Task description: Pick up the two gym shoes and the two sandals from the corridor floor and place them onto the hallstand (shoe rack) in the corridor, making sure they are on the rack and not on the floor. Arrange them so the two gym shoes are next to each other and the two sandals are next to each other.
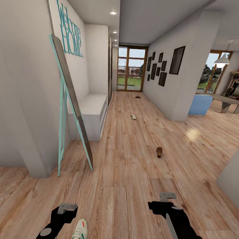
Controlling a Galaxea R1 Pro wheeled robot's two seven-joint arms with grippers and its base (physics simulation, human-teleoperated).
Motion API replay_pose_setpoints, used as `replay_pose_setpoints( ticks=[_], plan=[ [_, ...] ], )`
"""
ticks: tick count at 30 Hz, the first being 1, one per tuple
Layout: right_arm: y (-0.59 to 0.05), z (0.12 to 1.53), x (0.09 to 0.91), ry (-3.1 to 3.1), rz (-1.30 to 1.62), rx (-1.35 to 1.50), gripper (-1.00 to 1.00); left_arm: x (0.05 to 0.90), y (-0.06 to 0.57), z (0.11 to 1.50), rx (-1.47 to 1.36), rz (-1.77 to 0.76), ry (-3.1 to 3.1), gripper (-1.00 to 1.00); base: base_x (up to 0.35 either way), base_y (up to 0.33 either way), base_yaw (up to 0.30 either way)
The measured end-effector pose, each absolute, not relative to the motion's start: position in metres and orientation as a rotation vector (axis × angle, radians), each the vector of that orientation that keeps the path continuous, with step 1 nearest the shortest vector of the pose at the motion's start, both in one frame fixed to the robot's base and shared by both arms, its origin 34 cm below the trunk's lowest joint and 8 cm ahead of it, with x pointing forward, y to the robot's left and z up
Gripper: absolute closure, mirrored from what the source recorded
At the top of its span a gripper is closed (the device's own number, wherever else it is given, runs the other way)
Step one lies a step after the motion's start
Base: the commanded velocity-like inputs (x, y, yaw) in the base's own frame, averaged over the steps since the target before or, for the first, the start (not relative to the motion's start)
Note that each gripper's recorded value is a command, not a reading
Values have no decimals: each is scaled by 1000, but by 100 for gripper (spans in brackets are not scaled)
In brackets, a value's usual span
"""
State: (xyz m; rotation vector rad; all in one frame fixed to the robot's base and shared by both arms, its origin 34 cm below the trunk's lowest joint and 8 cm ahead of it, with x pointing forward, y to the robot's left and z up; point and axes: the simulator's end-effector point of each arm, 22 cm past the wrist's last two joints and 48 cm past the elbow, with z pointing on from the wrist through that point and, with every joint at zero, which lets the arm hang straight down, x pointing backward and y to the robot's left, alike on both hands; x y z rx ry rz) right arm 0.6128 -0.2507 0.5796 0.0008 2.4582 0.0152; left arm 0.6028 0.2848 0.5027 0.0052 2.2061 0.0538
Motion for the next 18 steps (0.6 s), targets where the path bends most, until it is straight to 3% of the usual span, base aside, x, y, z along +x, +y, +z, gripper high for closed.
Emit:
replay_pose_setpoints(
  ticks=[18],
  plan=[
    [-250,570,624,2388,12,-4,-100,596,284,464,8,54,2210,-100,0,0,0]
  ],
)
